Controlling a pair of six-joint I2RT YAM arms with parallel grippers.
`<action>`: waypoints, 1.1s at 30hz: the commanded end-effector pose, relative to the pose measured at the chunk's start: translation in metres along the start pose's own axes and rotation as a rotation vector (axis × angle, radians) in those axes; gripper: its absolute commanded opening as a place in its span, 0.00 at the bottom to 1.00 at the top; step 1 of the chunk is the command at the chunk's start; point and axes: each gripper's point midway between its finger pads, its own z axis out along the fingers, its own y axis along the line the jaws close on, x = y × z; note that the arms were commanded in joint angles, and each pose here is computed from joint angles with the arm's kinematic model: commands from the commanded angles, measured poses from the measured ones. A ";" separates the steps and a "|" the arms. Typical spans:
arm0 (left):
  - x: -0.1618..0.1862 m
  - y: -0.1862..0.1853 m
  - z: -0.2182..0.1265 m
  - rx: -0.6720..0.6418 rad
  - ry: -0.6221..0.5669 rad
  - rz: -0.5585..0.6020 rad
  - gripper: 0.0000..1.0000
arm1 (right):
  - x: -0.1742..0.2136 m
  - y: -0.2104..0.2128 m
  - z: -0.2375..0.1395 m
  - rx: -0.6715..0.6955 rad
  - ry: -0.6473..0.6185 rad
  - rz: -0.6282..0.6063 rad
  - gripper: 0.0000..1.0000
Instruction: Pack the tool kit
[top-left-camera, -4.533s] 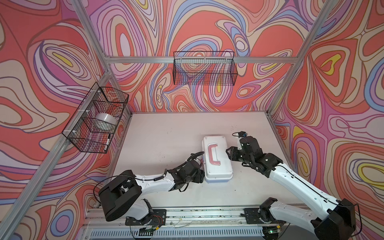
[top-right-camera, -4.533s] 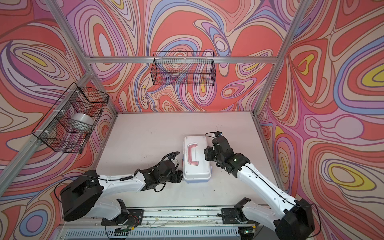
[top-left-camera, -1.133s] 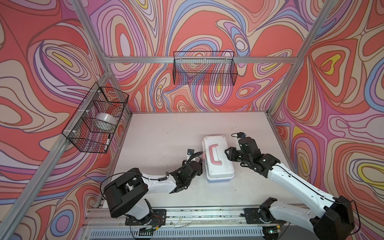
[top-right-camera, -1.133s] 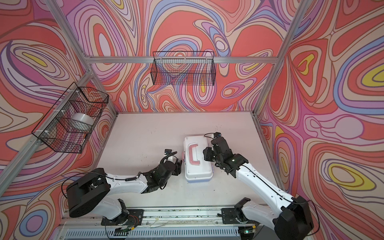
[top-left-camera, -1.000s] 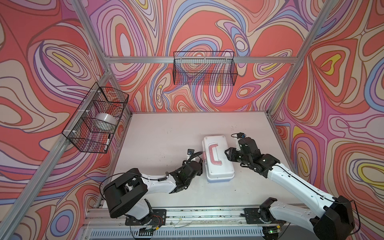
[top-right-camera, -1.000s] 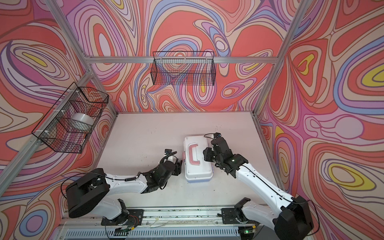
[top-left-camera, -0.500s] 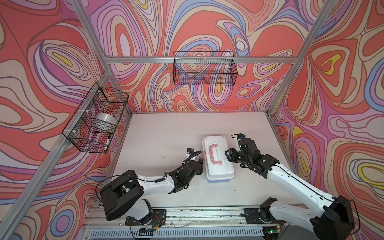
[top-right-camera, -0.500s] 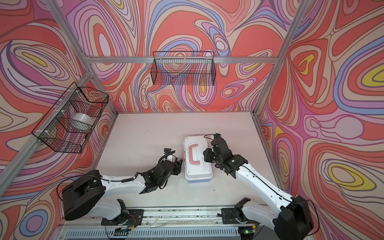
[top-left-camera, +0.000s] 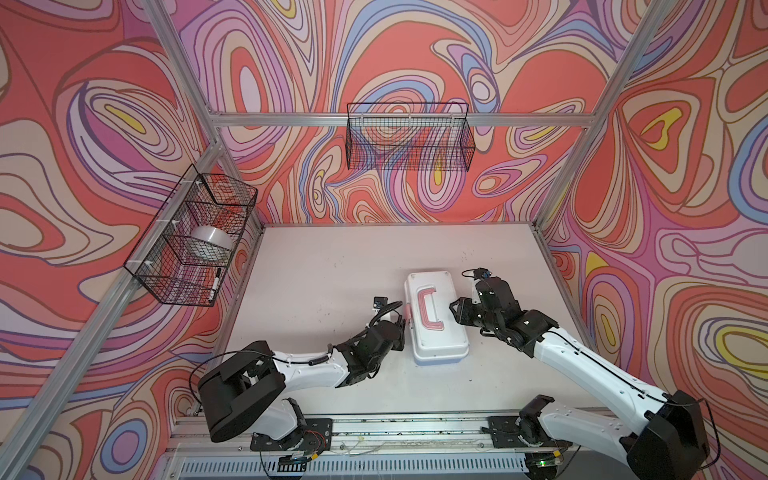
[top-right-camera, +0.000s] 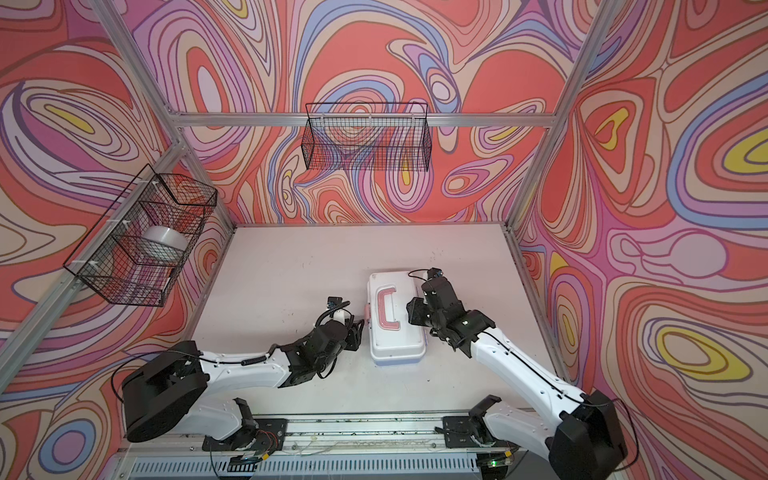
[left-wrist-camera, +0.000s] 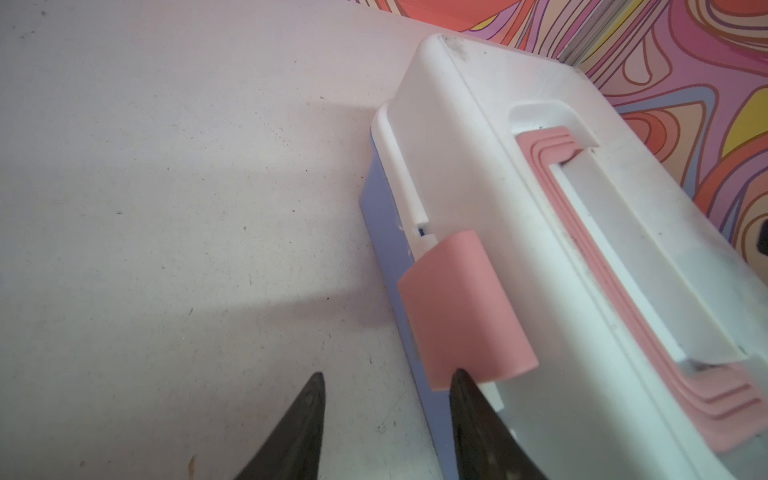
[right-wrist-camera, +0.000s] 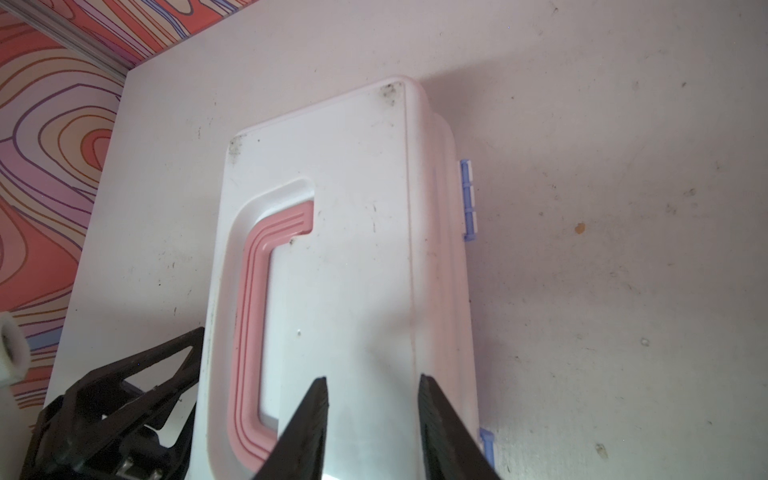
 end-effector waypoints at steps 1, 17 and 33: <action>0.000 -0.005 0.002 0.011 0.009 -0.027 0.46 | 0.004 0.001 0.002 -0.011 0.004 0.003 0.38; -0.006 -0.013 0.000 0.041 -0.001 -0.052 0.44 | 0.006 0.000 0.002 -0.011 0.006 0.004 0.38; -0.013 -0.015 -0.004 0.055 -0.025 -0.060 0.44 | 0.007 0.000 0.004 -0.013 0.011 0.008 0.38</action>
